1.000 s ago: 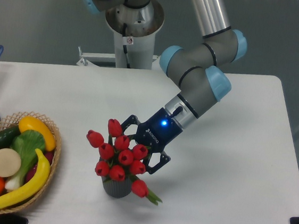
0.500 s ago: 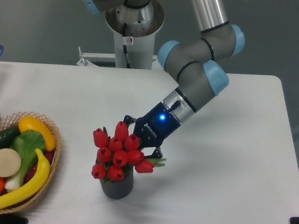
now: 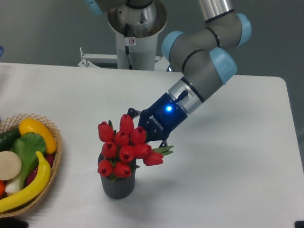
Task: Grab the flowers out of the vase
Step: 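Lift the tulips up out of the grey vase and away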
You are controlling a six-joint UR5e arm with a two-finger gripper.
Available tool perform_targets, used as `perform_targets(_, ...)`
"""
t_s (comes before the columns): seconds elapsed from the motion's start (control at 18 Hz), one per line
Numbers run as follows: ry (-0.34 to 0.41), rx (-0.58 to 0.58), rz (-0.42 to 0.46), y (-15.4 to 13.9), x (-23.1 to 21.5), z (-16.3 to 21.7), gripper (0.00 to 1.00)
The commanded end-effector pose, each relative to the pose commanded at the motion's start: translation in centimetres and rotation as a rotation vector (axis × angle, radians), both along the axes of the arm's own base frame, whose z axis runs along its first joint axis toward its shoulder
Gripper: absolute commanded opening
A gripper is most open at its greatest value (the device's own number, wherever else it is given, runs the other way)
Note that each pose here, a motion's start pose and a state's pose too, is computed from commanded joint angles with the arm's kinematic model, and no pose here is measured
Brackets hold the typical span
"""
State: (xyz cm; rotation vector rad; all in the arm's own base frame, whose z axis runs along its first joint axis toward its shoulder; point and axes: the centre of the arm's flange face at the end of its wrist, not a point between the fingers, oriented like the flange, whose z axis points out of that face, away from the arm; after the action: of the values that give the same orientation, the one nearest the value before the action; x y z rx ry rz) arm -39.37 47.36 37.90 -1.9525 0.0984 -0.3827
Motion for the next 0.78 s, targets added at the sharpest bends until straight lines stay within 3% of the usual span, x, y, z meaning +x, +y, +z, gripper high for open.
perform_targets(0.22,-0.077,-0.015,0.054,0.3,-0.9,2.7,0.10)
perform_targets(0.78,-0.134,-0.004,0.148,-0.8,-3.2,8.5,0.10)
